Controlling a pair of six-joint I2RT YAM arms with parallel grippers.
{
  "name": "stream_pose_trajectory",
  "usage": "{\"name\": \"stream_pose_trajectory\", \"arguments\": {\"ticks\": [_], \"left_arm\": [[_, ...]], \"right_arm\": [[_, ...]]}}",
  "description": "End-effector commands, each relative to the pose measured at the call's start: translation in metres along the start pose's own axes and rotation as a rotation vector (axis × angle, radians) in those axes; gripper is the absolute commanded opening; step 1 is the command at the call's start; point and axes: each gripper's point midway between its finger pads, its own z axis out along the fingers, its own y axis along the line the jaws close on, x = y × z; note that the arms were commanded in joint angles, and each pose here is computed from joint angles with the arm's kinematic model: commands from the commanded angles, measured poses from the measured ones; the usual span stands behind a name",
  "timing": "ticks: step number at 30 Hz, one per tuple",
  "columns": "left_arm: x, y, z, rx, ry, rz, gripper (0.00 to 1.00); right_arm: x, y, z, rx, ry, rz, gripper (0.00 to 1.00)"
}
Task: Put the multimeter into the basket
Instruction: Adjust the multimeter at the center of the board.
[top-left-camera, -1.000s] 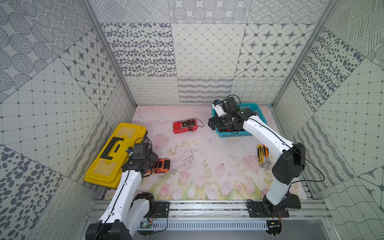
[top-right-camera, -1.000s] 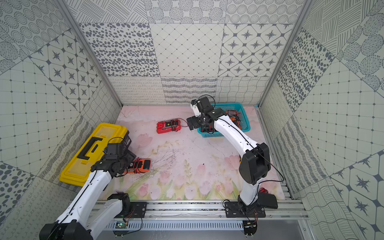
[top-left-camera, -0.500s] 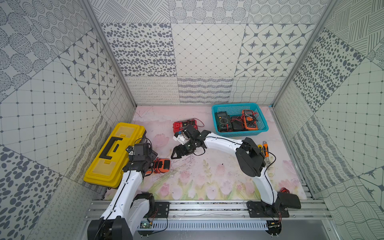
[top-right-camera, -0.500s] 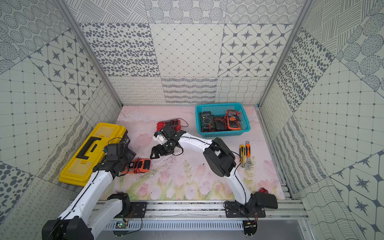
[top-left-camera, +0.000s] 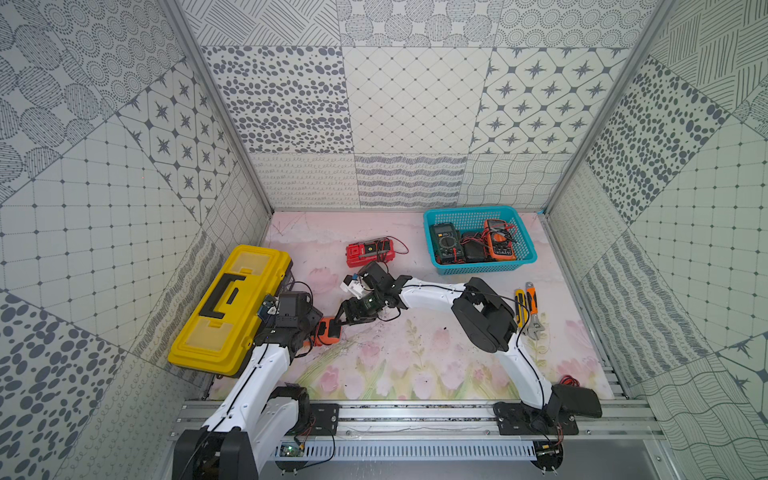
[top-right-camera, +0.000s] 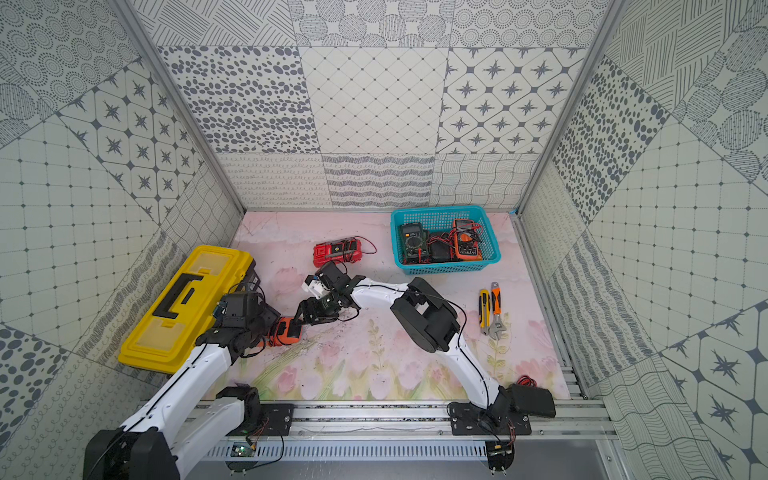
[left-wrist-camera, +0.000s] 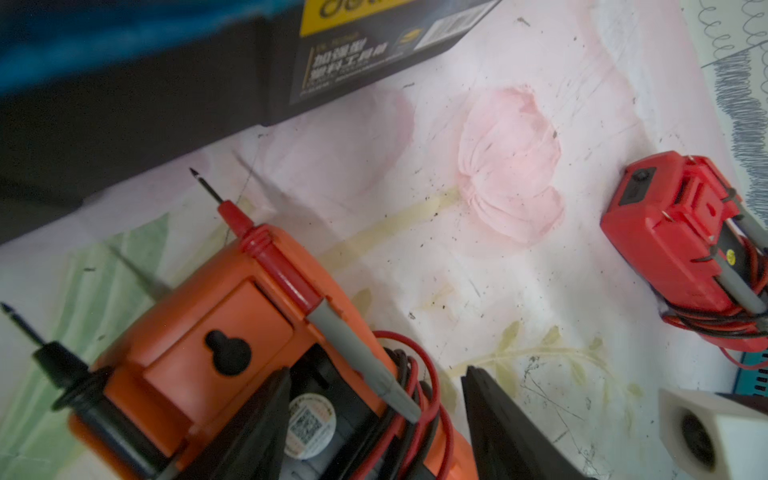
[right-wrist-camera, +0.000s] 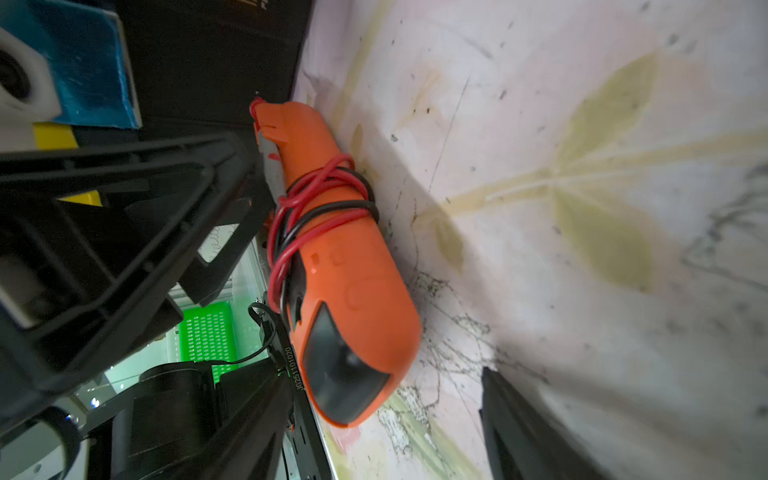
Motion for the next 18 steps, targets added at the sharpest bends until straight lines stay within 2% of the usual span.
{"name": "stream_pose_trajectory", "arguments": {"ticks": [1, 4, 7, 13, 15, 18], "left_arm": [[0.072, 0.033, -0.004, -0.104, 0.313, -0.073, 0.69], [0.072, 0.032, -0.003, -0.094, 0.318, -0.068, 0.69], [0.074, 0.028, -0.003, -0.078, 0.328, -0.06, 0.68], [0.079, 0.016, 0.0, -0.029, 0.355, -0.043, 0.67], [0.081, 0.015, 0.001, -0.032, 0.366, -0.037, 0.66], [0.082, 0.013, 0.002, -0.026, 0.374, -0.035, 0.66]], "right_arm": [[-0.006, 0.005, 0.011, -0.067, -0.016, 0.016, 0.72], [-0.008, 0.009, 0.013, -0.087, -0.023, 0.013, 0.7], [-0.011, 0.021, 0.015, -0.131, -0.029, -0.009, 0.63], [0.0, 0.041, 0.038, -0.155, 0.026, -0.062, 0.56], [0.001, 0.04, 0.042, -0.15, 0.031, -0.058, 0.52], [-0.002, 0.036, 0.044, -0.141, 0.016, -0.055, 0.39]]}}
